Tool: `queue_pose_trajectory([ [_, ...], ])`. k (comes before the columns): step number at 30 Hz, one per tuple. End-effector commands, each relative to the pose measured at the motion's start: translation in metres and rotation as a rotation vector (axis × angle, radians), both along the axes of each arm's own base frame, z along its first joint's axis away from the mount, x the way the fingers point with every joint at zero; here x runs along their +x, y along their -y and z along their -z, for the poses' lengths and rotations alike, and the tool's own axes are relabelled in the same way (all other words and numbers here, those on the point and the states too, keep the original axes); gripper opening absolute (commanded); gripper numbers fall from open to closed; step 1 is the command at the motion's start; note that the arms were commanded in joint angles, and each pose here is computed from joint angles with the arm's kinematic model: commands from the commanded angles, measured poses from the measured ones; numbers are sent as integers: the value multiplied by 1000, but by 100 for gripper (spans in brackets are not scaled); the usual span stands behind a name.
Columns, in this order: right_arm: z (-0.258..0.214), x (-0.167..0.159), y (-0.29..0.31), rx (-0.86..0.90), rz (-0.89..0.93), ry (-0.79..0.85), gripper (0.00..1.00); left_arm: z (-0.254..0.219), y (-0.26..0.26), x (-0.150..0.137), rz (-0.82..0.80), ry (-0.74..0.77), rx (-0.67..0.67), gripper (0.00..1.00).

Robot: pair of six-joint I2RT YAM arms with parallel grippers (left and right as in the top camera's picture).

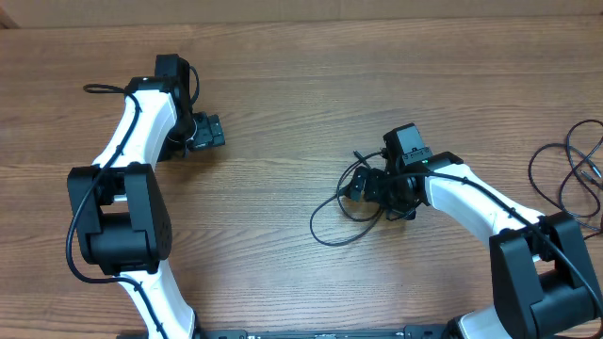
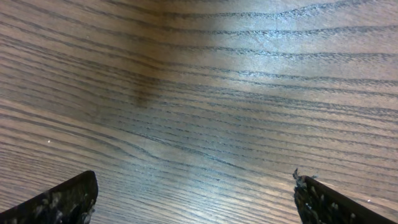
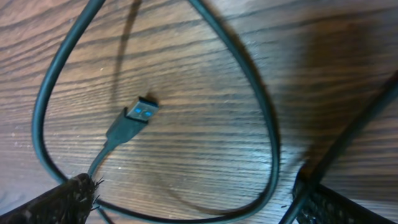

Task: Untangle cables
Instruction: 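Grasp the black cable with the right gripper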

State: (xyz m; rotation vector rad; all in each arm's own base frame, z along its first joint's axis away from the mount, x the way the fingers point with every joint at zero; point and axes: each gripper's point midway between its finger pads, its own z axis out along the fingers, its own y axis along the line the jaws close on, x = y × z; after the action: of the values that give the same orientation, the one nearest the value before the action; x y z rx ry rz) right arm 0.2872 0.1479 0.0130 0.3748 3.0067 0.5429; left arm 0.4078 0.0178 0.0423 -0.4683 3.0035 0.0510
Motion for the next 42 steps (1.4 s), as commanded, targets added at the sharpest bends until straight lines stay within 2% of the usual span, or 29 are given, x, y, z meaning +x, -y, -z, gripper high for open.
queue_pose_trajectory([
  [1,20,-6,24,-131,43,-27,100,2,-2,-1,-12,-4,8,99],
  [14,45,-16,29,-169,42,-106,100,2,-2,-1,-12,-4,8,100],
  [18,46,-15,36,-207,43,-97,90,2,-2,-1,-12,-4,8,100],
  [26,48,-16,57,-323,46,-87,89,2,-2,-1,-12,-4,8,100],
  [29,48,-18,60,-343,17,-87,84,2,-2,-1,-12,-4,8,99],
  [37,48,-22,62,-361,-108,-81,82,2,-2,-1,-12,-4,8,100],
  [42,50,-28,68,-387,-140,-95,75,2,-2,-1,-12,-4,8,99],
])
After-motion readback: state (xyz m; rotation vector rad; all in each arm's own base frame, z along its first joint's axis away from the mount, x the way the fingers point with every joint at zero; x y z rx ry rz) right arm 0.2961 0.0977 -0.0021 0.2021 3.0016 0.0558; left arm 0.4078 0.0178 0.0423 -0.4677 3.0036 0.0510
